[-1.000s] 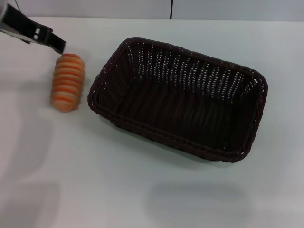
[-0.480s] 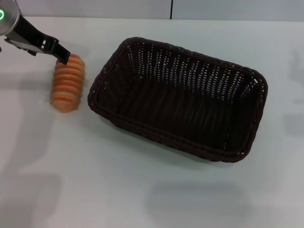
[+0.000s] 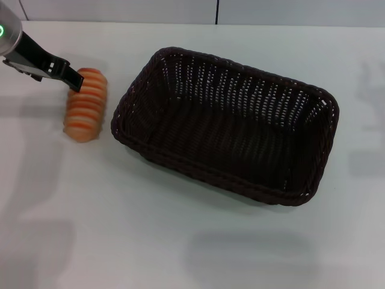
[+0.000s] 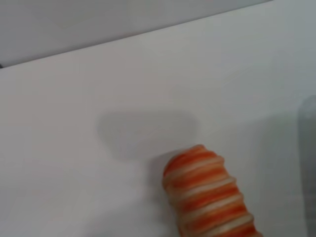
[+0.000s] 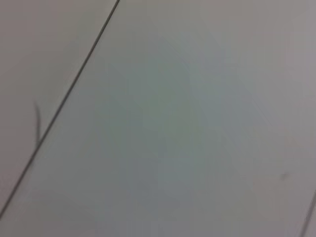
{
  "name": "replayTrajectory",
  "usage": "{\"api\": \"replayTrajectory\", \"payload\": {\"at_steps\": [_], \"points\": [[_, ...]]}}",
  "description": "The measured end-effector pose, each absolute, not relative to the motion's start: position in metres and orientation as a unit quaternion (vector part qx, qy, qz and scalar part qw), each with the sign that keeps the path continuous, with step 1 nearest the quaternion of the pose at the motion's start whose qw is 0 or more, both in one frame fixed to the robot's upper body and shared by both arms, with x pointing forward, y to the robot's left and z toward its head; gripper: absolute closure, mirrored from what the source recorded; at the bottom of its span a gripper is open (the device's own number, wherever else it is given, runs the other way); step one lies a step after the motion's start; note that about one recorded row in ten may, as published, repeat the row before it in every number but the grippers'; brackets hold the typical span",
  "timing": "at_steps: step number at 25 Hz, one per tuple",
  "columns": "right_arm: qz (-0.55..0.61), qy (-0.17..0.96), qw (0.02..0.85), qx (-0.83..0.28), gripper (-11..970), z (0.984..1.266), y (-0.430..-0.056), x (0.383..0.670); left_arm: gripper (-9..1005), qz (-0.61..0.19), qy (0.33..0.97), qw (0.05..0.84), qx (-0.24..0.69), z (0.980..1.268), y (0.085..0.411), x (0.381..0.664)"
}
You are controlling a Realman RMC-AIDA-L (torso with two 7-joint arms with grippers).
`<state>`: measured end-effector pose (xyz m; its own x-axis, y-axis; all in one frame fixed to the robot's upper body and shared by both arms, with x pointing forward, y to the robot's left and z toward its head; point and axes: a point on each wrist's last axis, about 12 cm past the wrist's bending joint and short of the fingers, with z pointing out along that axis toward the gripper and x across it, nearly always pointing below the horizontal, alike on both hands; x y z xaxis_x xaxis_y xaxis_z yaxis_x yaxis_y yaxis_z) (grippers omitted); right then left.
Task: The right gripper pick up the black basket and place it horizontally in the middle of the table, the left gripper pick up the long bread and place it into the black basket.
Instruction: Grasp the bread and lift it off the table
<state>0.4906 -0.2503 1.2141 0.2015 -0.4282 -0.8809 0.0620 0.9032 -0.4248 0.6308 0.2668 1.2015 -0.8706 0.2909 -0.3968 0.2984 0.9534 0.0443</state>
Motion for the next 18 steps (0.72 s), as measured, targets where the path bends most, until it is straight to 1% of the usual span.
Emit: {"api": "replayTrajectory", "payload": {"at_steps": [7,8,9,12,13,18], "points": [[-0.074,0.642,0.763,-0.029,627,1.221,-0.287,0.490,184,0.001,0.967,0.213,0.139,1.205,0.282,0.622],[-0.054,0.651,0.757,0.011,627,1.219,-0.302,0.490,184,0.002,0.966,0.217,0.139,1.207,0.284,0.621],[-0.054,0.651,0.757,0.011,627,1.219,-0.302,0.490,184,0.003,0.966,0.219,0.138,1.208,0.285,0.620],[-0.040,0.670,0.738,0.069,627,1.207,-0.328,0.489,184,0.008,0.963,0.234,0.134,1.214,0.289,0.614],[-0.040,0.688,0.719,0.090,627,1.194,-0.344,0.490,184,0.010,0.962,0.237,0.132,1.215,0.291,0.612],[-0.040,0.711,0.694,0.106,627,1.181,-0.359,0.485,184,0.016,0.962,0.241,0.129,1.218,0.298,0.605]]}}
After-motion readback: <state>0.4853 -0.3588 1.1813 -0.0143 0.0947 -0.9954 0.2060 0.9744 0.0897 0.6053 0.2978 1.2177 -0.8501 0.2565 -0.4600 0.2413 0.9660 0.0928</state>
